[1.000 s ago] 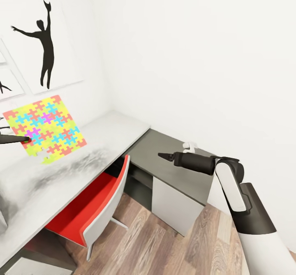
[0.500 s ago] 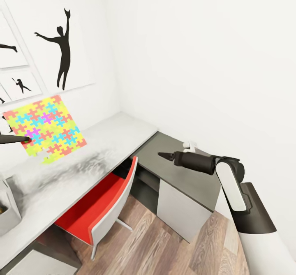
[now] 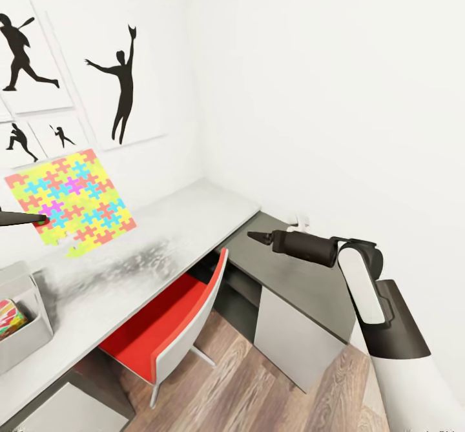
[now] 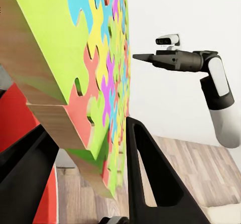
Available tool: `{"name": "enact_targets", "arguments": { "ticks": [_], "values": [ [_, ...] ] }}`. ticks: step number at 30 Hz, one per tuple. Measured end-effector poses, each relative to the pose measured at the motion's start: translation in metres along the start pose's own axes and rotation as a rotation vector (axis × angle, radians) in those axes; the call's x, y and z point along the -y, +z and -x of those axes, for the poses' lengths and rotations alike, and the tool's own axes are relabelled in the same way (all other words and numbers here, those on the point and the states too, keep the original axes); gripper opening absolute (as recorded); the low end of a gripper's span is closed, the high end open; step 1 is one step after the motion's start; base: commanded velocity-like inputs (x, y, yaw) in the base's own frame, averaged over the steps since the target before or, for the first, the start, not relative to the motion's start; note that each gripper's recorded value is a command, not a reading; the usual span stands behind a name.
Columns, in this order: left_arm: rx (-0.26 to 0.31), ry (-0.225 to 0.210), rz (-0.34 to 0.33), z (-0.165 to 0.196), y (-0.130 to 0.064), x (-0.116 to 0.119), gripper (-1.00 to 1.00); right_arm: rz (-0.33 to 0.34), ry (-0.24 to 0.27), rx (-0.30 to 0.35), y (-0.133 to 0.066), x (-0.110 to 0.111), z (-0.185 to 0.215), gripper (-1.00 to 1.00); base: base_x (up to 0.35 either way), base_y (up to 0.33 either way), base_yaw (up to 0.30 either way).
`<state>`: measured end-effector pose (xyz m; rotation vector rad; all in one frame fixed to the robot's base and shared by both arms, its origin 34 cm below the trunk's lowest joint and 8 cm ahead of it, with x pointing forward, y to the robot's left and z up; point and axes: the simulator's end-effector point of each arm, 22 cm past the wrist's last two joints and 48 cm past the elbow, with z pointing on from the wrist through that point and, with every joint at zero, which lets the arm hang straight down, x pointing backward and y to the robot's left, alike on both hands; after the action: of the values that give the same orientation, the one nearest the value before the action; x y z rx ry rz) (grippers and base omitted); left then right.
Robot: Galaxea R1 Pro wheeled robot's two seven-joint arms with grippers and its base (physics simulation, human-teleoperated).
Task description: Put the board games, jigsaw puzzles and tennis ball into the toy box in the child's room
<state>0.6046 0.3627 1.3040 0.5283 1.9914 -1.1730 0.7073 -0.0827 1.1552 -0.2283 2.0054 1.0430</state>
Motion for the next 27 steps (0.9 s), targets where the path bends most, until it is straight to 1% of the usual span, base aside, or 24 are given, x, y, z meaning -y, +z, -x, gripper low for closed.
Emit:
{"name": "enact_targets", "arguments": {
  "ticks": [3, 6, 12, 18, 24, 27],
  "values": [
    [0.002, 0.004, 0.000, 0.001, -0.001, 0.002, -1.00, 0.012, -0.025, 0.013, 0.001, -0.010, 0.012, 1.00, 0.000, 0.000, 0.143],
    [0.003, 0.007, -0.002, 0.001, -0.002, 0.004, -1.00, 0.016, -0.037, 0.020, 0.000, -0.014, 0.018, 1.00, 0.000, 0.000, 0.143],
    [0.005, 0.012, -0.004, 0.002, -0.004, 0.009, -1.00, 0.019, -0.046, 0.027, -0.002, -0.019, 0.022, 1.00, 0.000, 0.000, 0.143],
    [0.003, 0.017, -0.034, 0.001, -0.006, 0.019, -1.00, 0.020, -0.054, 0.032, -0.005, -0.024, 0.025, 1.00, 0.000, 0.000, 0.143],
    [0.004, 0.023, -0.039, 0.002, -0.008, 0.023, -1.00, 0.018, -0.060, 0.037, -0.007, -0.027, 0.028, 1.00, -0.008, 0.001, 0.143],
    [0.005, 0.026, -0.040, 0.002, -0.009, 0.025, -1.00, 0.018, -0.063, 0.039, -0.008, -0.028, 0.029, 1.00, -0.108, 0.072, 0.145]
  ]
}}
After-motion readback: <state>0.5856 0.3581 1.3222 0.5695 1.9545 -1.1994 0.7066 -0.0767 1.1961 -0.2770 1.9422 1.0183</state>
